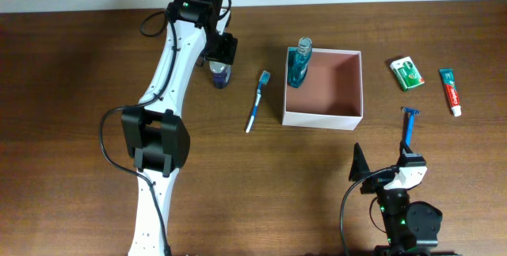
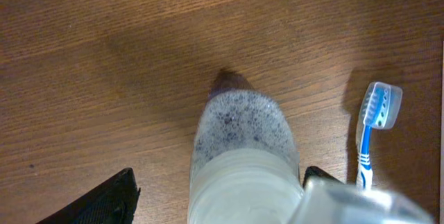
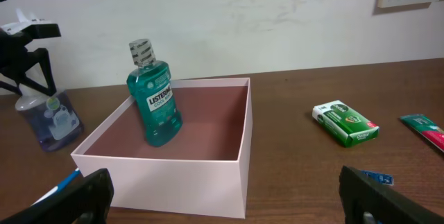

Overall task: Pack container
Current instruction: 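Move the left gripper to the blue soap pump bottle and grasp it, then lift the soap bottle and carry it over the pink box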

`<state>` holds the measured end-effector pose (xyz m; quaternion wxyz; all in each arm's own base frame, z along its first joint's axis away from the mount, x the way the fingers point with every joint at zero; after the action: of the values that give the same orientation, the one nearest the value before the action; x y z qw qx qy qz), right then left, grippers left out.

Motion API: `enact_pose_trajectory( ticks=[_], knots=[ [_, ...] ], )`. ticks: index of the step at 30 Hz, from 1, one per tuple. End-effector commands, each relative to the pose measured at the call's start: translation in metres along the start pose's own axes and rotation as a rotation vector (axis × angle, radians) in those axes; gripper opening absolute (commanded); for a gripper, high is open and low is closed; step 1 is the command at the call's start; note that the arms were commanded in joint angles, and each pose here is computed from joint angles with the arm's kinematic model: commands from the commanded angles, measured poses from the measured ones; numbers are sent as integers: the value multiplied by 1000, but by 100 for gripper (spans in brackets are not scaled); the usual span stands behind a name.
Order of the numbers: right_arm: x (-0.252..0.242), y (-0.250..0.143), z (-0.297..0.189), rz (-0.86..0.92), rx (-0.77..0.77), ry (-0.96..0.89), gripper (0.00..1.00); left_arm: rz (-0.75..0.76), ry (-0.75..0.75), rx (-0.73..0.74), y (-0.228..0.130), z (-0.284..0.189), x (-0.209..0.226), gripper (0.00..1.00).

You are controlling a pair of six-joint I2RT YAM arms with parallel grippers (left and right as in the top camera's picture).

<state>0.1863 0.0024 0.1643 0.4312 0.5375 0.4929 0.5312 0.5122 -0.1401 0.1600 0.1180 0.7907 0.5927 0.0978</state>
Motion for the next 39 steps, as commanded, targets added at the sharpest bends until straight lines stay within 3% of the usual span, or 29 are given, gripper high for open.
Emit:
enact_pose_trajectory(
  ticks=[1,6,17,25,32,39],
  knots=[
    [0,-2,0,1,3,-2,99,22,-15,-5,1,3,-3,78],
    [0,-2,0,1,3,-2,99,22,-15,-13,3,3,-3,77],
    [0,-2,0,1,3,-2,99,20,-16,-12,3,3,-3,54],
    [0,-2,0,1,3,-2,99,13,-22,-9,2,3,-4,45],
    [0,-2,0,1,3,-2,99,13,-23,17,-3,-1,-4,40],
    [0,-2,0,1,3,-2,99,13,-22,-39,7,-35,-4,40]
  ],
)
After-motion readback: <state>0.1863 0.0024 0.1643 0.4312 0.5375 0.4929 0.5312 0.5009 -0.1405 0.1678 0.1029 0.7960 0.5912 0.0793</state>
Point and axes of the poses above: each gripper's point midway between its finger pads, its own z axis out along the fingers, its own x axis along the line the jaws close on, y = z × x, the point moved 6 cm from there along -z, back along the fingers, and after that the axes turned 2 degrees about z, right-handed, at the moved point
